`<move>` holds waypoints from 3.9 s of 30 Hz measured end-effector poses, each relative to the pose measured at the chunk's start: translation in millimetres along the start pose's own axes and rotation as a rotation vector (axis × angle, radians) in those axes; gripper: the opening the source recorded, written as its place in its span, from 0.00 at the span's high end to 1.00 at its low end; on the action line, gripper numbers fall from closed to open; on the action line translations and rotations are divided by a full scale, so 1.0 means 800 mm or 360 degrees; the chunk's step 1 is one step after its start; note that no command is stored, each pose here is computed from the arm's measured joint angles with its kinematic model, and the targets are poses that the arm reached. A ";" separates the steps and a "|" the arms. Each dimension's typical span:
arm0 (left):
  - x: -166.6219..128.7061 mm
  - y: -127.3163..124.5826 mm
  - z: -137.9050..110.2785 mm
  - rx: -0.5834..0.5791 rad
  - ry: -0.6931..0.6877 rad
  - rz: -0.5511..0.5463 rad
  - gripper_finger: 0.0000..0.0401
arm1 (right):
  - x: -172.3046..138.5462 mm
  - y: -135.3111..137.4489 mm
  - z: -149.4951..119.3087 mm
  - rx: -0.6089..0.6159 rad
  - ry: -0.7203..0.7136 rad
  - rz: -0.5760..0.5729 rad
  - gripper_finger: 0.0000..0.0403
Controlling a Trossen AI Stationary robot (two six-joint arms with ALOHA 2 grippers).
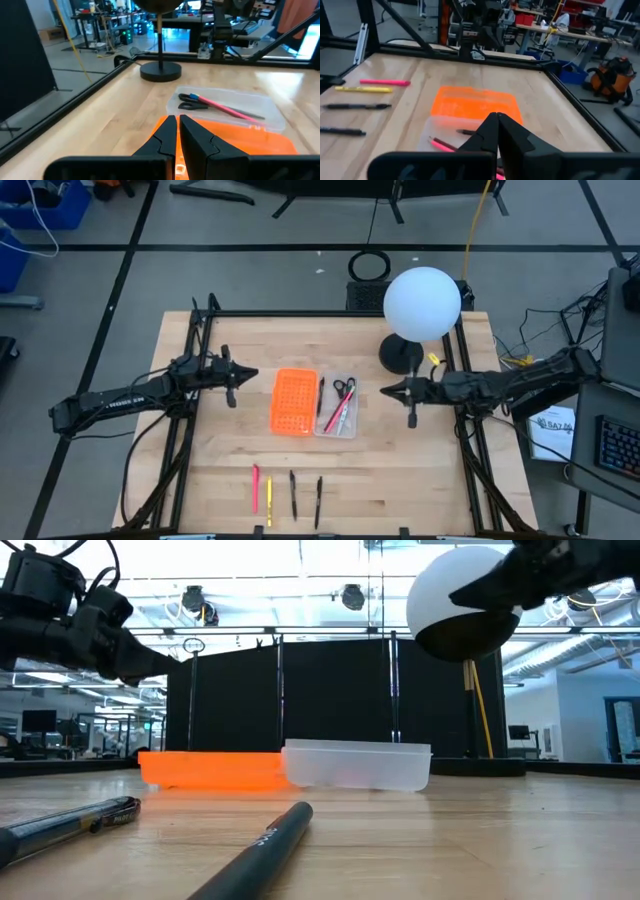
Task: Pick & place school supplies into a supply box
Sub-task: Put the pink pen into the orange box
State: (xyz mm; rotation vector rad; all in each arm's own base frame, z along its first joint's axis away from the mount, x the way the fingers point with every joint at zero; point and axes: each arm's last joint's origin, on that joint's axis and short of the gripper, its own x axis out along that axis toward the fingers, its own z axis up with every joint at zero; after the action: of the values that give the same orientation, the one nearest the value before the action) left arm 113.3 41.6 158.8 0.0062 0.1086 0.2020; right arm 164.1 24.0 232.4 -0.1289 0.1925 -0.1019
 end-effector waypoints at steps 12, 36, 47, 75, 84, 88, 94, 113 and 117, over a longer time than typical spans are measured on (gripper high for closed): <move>0.000 0.001 -0.005 -0.0070 0.0063 0.0060 0.92 | -0.051 -0.012 -0.022 0.0025 -0.0298 0.0085 1.00; -0.024 -0.052 0.171 -0.0533 0.0571 0.0316 0.99 | -0.058 -0.011 -0.055 -0.0067 -0.0775 -0.0014 1.00; 0.020 -0.163 0.221 -0.0819 0.1267 0.0499 0.99 | -0.055 -0.009 -0.060 -0.0121 -0.0711 0.0033 1.00; 0.085 -0.397 0.079 -0.1673 0.1864 0.0952 0.95 | -0.059 -0.007 -0.054 -0.0026 -0.0821 0.0213 1.00; 0.086 -0.394 0.079 -0.1565 0.1751 0.0929 0.79 | -0.058 -0.006 -0.054 0.0044 -0.0810 0.0232 1.00; 0.086 -0.397 0.080 -0.1609 0.1713 0.0905 0.66 | -0.058 -0.006 -0.055 0.0061 -0.0793 0.0240 1.00; 0.082 -0.402 0.080 -0.1687 0.1684 0.0918 0.50 | -0.057 -0.006 -0.056 0.0058 -0.0781 0.0241 1.00; 0.095 -0.403 0.029 -0.1482 0.2016 0.1168 0.48 | -0.058 -0.006 -0.056 0.0057 -0.0785 0.0237 1.00; 0.101 -0.403 0.016 -0.1418 0.2137 0.1182 0.48 | -0.058 -0.006 -0.056 0.0057 -0.0786 0.0235 1.00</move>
State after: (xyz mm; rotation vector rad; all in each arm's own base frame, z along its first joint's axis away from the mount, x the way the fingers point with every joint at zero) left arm 257.5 -258.2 157.5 -1.0028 1.3572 0.9623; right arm 109.8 19.1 198.2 -0.1004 -0.2924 0.0748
